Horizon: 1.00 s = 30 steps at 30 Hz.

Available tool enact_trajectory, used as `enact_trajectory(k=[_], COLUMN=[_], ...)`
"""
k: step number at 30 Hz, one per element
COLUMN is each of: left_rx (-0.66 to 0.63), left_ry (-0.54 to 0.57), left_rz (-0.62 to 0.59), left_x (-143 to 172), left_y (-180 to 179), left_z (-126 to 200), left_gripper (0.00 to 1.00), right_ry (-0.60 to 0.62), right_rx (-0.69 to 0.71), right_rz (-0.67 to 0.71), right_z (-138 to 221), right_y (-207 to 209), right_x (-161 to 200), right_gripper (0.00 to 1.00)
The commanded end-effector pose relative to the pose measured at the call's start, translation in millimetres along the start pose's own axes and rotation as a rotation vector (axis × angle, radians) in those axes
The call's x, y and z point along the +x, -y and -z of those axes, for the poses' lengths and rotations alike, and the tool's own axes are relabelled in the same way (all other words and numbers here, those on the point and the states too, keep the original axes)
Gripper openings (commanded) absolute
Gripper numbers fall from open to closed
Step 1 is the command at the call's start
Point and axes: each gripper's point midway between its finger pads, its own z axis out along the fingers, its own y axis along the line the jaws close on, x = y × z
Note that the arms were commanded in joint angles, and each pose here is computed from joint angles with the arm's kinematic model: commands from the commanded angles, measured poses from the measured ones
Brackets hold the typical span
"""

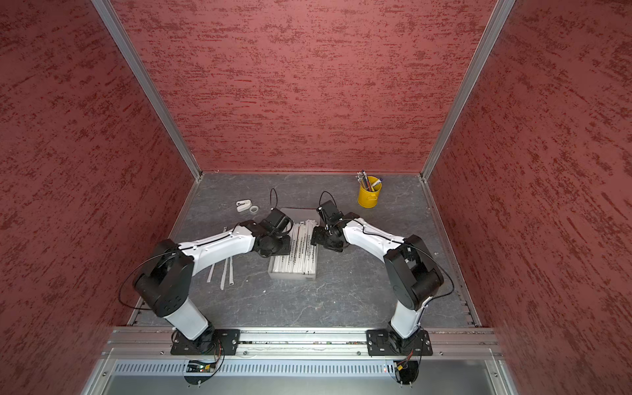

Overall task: Put the straws into the storage box
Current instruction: Place the straw in the storage box, then pick up the straw from the center of the board.

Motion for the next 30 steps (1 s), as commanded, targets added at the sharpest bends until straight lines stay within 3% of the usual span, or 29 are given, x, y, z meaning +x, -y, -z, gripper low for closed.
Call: enact_trajectory(k=[1,7,12,22,30], left_rx=[-0.069,-0.124,-0.142,-0.201,-0.176], left_ry=[0.066,0.072,-0.004,-0.081,-0.106], left_rz=[0.071,0.277,0.386,0.431,0.446], left_x=[-9.0,5.2,19.1,38.8,43.0], left_y=[-37.1,-129.7,-164.5,-185.6,-183.2], left_z=[46.6,56.6,35.8,0.2,-17.7], left_gripper=[0.62,0.63,0.56,0.53,0.39], right_ry=[0.045,0.053,0.053,0.060,0.061], right_rx=[0.015,0.056,0.037,0.018,0.025], right_rz=[0.070,0.171,0.190,0.183,0.188], right_z=[12.3,13.0,12.4,10.8,10.3], right_y=[-15.9,-39.5,-48.4,-48.9,-46.5], right_x=[-4.6,9.4,10.6,11.8,12.4], right_gripper=[0.77,0.77,0.76,0.76,0.76])
